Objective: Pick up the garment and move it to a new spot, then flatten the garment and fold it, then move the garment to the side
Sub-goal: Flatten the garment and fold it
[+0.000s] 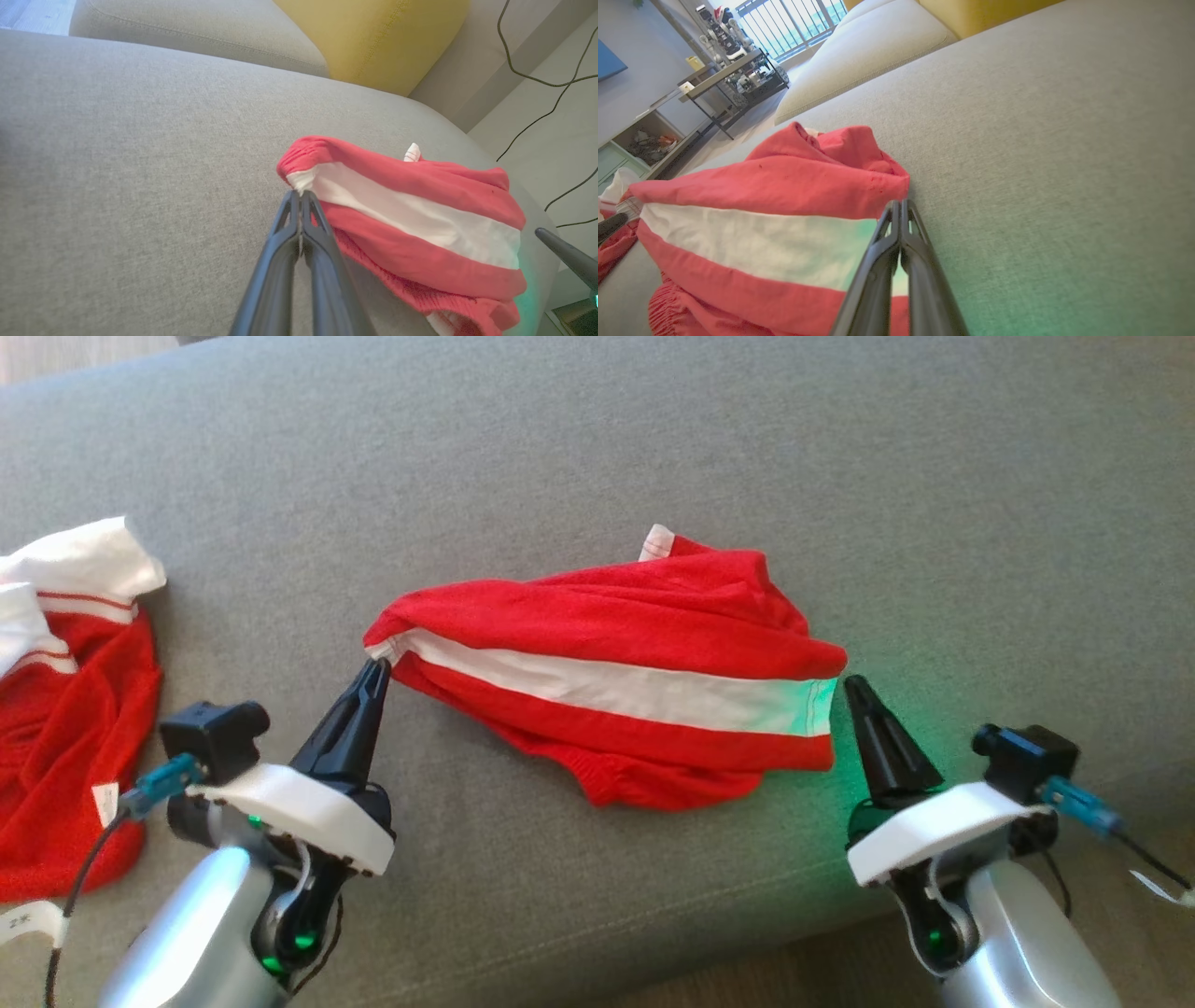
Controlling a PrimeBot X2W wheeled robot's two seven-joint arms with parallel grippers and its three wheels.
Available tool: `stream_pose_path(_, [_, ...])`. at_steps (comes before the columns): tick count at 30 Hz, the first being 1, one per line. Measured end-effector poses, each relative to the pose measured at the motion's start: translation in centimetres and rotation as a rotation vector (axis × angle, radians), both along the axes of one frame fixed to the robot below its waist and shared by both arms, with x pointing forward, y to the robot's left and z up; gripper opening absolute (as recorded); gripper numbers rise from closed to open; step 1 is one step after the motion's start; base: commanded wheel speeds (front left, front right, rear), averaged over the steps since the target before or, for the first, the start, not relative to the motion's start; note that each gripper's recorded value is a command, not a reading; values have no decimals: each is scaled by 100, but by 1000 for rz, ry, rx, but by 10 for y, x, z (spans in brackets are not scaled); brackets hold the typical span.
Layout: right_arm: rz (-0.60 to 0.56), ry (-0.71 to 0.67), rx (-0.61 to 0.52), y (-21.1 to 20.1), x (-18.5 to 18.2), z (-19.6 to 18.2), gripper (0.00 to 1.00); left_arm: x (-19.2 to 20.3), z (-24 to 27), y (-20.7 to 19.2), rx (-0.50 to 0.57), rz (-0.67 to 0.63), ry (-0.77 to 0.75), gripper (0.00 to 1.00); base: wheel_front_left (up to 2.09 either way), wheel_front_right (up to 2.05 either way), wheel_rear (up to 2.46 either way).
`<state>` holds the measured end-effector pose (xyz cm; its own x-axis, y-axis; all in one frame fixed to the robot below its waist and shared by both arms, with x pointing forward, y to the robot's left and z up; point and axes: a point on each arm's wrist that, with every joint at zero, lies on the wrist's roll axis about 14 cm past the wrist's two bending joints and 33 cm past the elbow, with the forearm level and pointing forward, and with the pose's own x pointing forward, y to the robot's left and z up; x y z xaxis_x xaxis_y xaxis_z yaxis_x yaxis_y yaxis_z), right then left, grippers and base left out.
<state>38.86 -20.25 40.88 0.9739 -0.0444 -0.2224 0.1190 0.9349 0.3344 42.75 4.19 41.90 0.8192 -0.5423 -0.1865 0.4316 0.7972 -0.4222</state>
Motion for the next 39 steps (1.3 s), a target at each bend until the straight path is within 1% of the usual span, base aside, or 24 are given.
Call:
stream_pose_path(3, [-28, -29, 4, -7, -5, 9, 0, 2, 9, 1, 0, -4, -27, 0, 0, 0, 0])
stream_pose_path(5, [-36, -6, 37, -5, -12, 2, 0, 2, 13, 1, 3, -8, -40, 0, 0, 0, 0])
stream_pose_path(6, [-30, 18, 48, -2, -16, -5, 42, 1, 14, 2, 5, -9, -42, 0, 0, 0, 0])
stream_pose_path(7, [-20, 41, 57, 3, -20, -11, 100, 1, 14, 2, 7, -10, -44, 0, 0, 0, 0])
stream_pose_path(10, [-10, 106, 100, 12, -27, -28, 100, 0, 15, 4, 11, -1, -43, 0, 0, 0, 0])
stream_pose_path(13, [-6, 142, 144, 19, -24, -38, 100, -1, 14, 7, 12, 6, -39, 0, 0, 0, 0])
stream_pose_path(20, [43, 136, 132, 29, 2, -33, 100, -7, 8, 11, 22, 16, -21, 0, 0, 0, 0])
stream_pose_path(21, [44, 133, 131, 29, 4, -32, 96, -7, 8, 12, 24, 18, -19, 0, 0, 0, 0])
stream_pose_path(22, [45, 131, 132, 29, 4, -31, 79, -8, 7, 12, 25, 19, -18, 0, 0, 0, 0])
stream_pose_path(23, [46, 131, 131, 30, 4, -31, 51, -8, 7, 13, 26, 20, -17, 0, 0, 0, 0])
stream_pose_path(24, [47, 132, 131, 30, 4, -32, 35, -8, 6, 13, 27, 22, -16, 0, 0, 0, 0])
stream_pose_path(25, [48, 134, 131, 30, 4, -32, 22, -8, 6, 13, 27, 22, -14, 0, 0, 0, 0])
stream_pose_path(26, [49, 136, 131, 31, 3, -32, 0, -9, 6, 13, 27, 23, -13, 0, 0, 0, 0])
stream_pose_path(34, [41, 118, 135, 28, 3, -27, 0, -10, 5, 10, 28, 21, -11, 0, 0, 0, 0])
stream_pose_path(39, [-1, 38, 136, 15, 8, -6, 0, -9, 11, 7, 15, 12, -30, 0, 0, 0, 0])
